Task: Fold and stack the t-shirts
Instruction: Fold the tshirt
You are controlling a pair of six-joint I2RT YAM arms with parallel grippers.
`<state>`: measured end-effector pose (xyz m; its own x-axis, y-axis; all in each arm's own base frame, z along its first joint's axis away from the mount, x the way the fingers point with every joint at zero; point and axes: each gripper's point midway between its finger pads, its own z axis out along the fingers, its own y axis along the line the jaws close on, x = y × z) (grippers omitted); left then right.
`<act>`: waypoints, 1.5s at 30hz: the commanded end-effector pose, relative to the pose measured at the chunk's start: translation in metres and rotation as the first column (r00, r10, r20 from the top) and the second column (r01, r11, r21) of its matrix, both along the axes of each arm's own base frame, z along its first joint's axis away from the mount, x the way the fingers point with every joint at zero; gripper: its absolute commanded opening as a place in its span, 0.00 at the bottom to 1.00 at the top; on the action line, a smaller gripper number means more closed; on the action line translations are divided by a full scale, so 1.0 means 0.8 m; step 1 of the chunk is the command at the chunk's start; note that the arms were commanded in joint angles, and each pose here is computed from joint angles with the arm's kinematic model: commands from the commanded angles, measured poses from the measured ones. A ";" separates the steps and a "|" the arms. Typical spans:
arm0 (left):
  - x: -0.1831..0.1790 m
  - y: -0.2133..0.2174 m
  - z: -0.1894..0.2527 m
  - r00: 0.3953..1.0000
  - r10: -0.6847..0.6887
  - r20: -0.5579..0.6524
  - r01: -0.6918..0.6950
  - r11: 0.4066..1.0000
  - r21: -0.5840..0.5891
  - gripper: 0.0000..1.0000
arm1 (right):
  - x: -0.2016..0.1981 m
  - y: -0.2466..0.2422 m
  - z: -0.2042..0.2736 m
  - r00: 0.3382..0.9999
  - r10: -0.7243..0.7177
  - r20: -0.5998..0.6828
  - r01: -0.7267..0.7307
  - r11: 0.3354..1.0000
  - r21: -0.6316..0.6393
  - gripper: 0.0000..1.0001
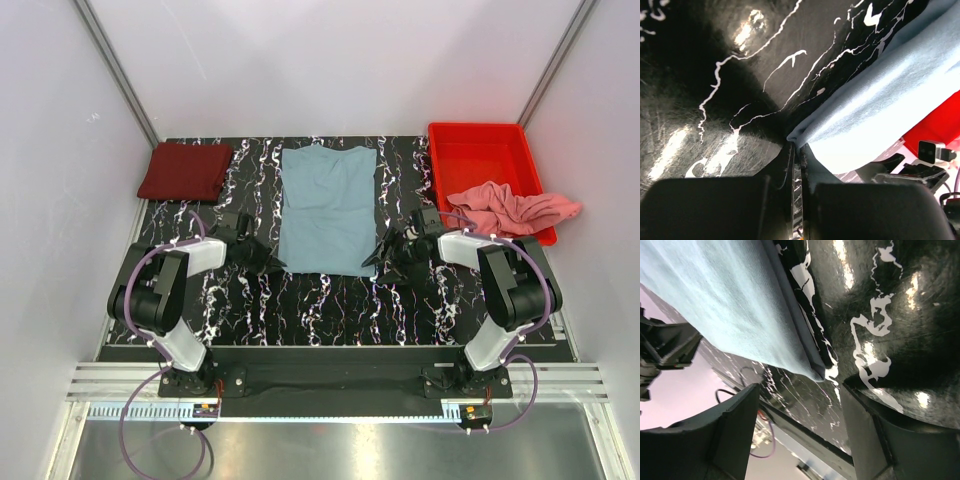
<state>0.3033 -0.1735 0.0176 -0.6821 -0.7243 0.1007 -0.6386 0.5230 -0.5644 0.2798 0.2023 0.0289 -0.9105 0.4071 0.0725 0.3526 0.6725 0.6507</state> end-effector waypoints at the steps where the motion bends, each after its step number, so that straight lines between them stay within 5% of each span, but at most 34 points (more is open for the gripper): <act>1: 0.000 0.010 -0.009 0.999 -0.038 0.006 0.038 0.996 0.077 0.00 | -0.002 -0.011 -0.026 0.996 -0.080 -0.030 0.079 0.996 -0.050 0.73; 12: -0.007 0.006 -0.006 0.997 -0.070 0.014 0.069 0.996 0.057 0.00 | 0.002 -0.024 -0.063 0.967 -0.246 -0.072 0.238 0.966 -0.100 0.62; 18: -0.010 0.004 -0.010 0.995 -0.096 0.003 0.096 0.994 0.055 0.00 | 0.023 -0.039 -0.078 0.969 -0.249 0.007 0.246 0.952 -0.181 0.57; 20: -0.009 0.005 -0.009 0.994 -0.107 0.010 0.106 0.992 0.061 0.00 | 0.025 -0.038 -0.080 0.970 -0.242 0.001 0.238 0.954 -0.180 0.50; 25: -0.009 0.010 -0.008 0.986 -0.163 0.021 0.160 0.981 0.107 0.00 | 0.031 -0.033 -0.069 0.983 -0.179 0.047 0.184 0.969 -0.165 0.02; 34: -0.051 0.020 0.020 0.945 -0.326 0.038 0.304 0.914 0.268 0.00 | -0.027 -0.009 -0.005 0.998 0.031 0.063 -0.022 0.990 -0.137 0.00; 45: -0.196 0.020 0.051 0.955 -0.276 0.104 0.258 0.952 0.163 0.00 | -0.175 -0.008 0.025 0.996 0.087 -0.002 -0.087 0.995 -0.042 0.00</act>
